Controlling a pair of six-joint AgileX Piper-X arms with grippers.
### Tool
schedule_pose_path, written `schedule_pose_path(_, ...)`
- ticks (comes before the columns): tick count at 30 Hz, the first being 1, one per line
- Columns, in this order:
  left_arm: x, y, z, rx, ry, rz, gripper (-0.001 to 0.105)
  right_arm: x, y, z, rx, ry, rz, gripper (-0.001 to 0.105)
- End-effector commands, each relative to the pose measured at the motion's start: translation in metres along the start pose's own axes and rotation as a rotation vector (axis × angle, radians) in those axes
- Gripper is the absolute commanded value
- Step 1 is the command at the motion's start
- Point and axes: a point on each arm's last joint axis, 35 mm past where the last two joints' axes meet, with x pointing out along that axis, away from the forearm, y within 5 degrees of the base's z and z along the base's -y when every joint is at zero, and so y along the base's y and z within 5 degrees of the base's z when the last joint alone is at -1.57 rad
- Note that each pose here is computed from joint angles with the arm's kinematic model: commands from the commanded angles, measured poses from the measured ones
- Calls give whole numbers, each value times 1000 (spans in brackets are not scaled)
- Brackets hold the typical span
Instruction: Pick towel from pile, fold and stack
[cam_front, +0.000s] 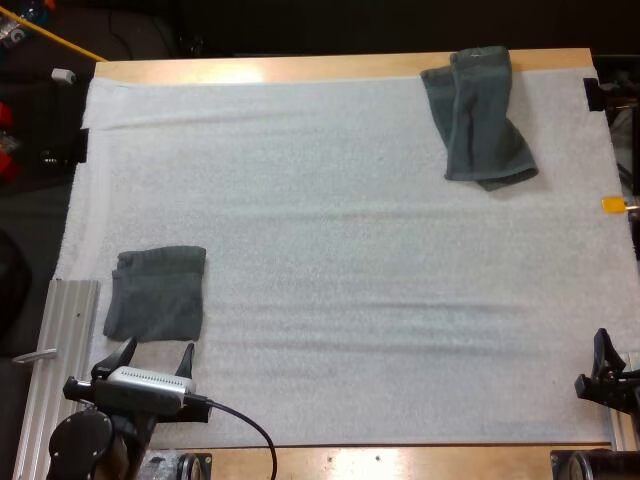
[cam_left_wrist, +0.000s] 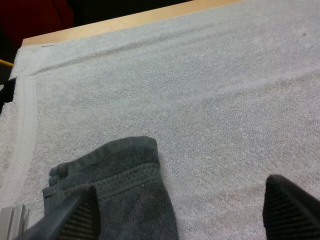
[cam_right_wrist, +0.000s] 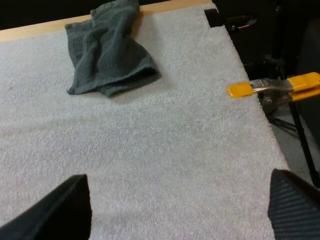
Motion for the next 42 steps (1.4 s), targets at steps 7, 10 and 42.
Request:
schedule_pose_path(7, 1, 0, 5, -32, -19, -11, 65, 0, -1, 4, -2, -3, 2, 71)
schedule_pose_path(10, -2, -1, 7, -42, -24, -16, 65, -5, -1, 6, -2, 1, 5, 71)
schedule_pose_path(42, -53, -24, 88, 12, -59, -487, 65, -74, -7, 85, 13, -13, 357, 71)
